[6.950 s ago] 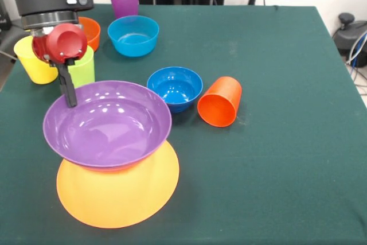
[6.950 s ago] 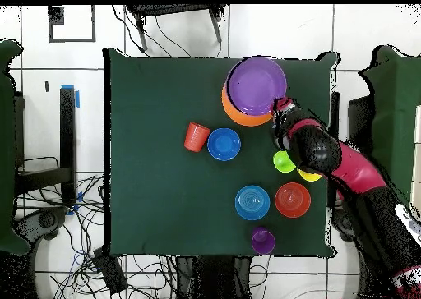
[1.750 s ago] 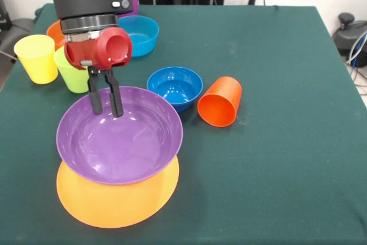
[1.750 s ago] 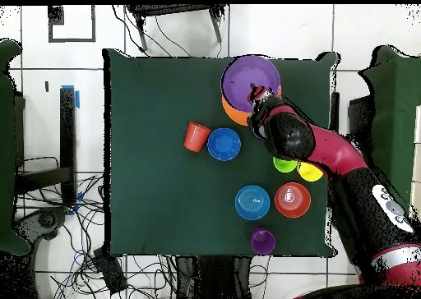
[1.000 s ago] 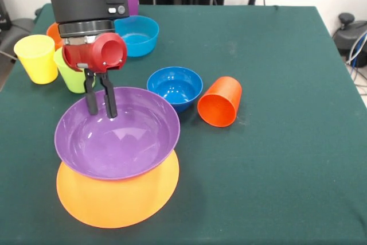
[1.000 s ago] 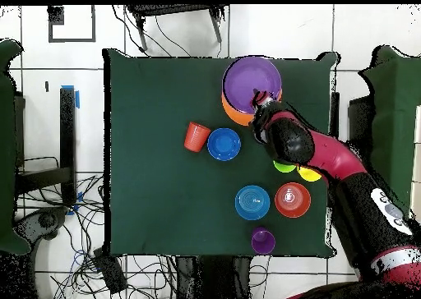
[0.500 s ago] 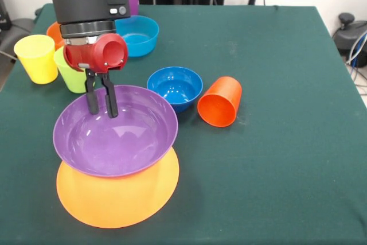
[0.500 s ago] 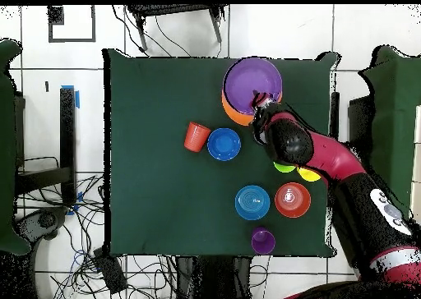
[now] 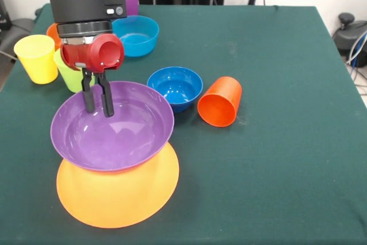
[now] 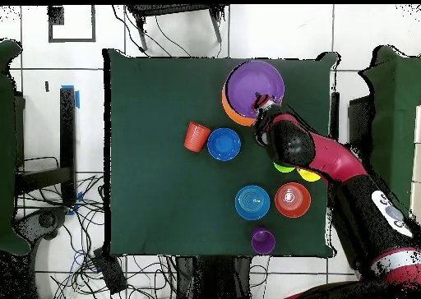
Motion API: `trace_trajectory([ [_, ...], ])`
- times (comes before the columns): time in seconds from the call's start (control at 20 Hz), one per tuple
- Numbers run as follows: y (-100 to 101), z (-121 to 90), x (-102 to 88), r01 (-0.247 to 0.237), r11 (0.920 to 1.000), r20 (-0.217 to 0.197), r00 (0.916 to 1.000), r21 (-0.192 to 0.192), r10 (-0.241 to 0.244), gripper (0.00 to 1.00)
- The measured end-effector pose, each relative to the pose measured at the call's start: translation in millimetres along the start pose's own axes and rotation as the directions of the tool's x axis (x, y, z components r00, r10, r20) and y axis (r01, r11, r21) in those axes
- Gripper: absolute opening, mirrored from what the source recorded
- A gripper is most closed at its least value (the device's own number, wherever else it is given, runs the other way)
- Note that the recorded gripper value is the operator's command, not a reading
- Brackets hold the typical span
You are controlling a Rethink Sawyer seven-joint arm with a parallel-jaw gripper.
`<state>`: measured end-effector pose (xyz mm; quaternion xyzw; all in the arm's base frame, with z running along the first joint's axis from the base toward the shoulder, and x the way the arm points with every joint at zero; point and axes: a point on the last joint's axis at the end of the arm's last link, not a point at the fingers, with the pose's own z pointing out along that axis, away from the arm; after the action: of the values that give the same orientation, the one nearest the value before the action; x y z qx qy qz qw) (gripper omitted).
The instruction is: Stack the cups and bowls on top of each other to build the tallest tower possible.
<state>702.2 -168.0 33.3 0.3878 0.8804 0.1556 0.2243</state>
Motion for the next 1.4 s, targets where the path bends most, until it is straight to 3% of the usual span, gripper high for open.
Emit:
trace_trajectory([
  [0.45, 0, -3, -2.8, 0.002, 1.0, 0.006, 1.0, 0.001, -0.002, 1.0],
  [0.7, 4, -15, -14.9, 0.012, 0.9999, 0.03, 0.9995, -0.001, -0.012, 1.0],
  [1.15, 33, -55, -55.2, 0.05, 0.9983, 0.118, 0.9919, -0.03, -0.046, 1.0],
  [1.4, 44, -72, -59.8, 0.065, 0.9977, 0.116, 0.9914, -0.021, -0.062, 1.0],
])
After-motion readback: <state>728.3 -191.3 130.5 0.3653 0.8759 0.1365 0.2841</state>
